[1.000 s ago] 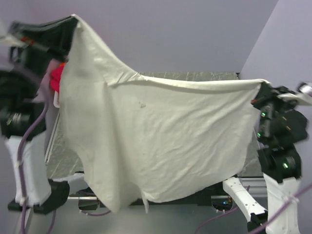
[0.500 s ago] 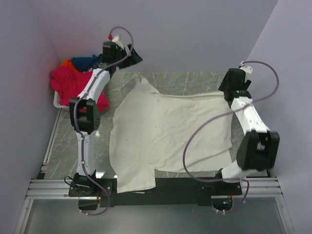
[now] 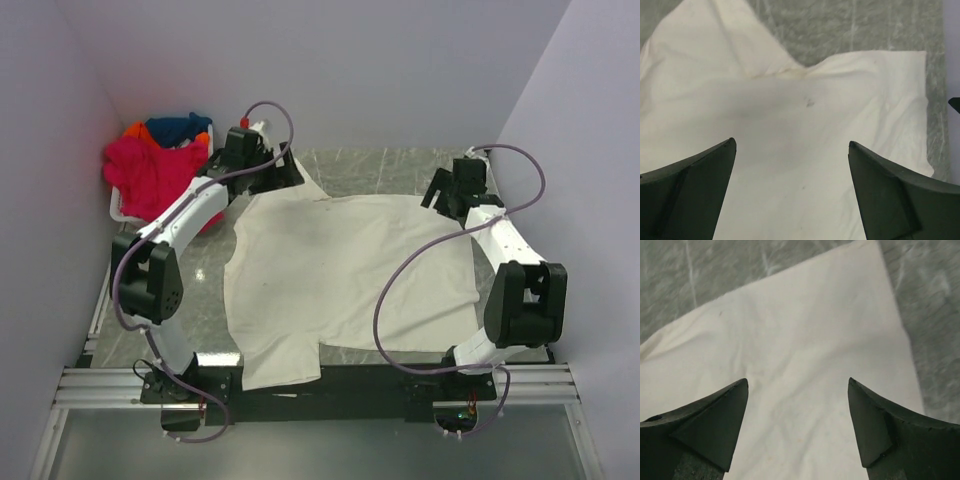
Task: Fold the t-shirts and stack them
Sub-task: Flatten the tshirt out
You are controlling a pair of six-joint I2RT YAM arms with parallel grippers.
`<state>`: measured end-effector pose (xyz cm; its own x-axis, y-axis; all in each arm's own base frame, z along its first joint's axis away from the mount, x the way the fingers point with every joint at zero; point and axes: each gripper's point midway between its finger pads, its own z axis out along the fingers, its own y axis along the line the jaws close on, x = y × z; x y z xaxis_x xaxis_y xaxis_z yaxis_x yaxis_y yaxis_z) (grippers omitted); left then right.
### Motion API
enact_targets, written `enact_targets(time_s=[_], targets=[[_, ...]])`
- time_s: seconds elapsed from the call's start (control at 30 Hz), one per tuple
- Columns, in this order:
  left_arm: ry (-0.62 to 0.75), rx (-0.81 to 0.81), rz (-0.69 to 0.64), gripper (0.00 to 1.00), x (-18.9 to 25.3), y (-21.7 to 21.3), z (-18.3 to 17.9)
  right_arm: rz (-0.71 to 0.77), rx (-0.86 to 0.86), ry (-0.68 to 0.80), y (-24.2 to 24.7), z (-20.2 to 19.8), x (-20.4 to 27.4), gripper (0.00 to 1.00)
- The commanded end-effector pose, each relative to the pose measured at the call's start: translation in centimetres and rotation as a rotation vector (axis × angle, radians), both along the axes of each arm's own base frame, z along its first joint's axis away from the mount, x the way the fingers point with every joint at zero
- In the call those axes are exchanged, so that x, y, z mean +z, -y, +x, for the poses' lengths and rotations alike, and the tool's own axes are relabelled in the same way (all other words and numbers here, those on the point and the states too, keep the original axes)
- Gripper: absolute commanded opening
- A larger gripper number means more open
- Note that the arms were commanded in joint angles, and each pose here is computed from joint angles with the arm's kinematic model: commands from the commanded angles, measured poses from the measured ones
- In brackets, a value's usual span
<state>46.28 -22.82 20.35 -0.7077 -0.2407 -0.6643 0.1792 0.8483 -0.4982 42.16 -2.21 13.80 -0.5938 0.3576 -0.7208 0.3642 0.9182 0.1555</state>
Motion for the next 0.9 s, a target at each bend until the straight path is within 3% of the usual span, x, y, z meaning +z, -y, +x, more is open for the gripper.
enact_targets(time_s=[0.0, 0.33, 0.87], targets=[[-0.135, 0.118, 0.061, 0.99, -4.6, -3.3, -2.5, 0.133, 0.036, -0.066, -2.9, -2.0, -1.9, 0.85], [-0.29, 0.147, 0.156, 1.0, -11.7, -5.4, -6.5, 0.211, 0.081, -0.224, -5.8, -5.4, -7.2, 0.83], [-0.408, 0.197, 0.187, 0.99, -18.0, -7.0, -5.2, 0.215, 0.053, -0.391, -5.7, -6.3, -12.2, 0.83]])
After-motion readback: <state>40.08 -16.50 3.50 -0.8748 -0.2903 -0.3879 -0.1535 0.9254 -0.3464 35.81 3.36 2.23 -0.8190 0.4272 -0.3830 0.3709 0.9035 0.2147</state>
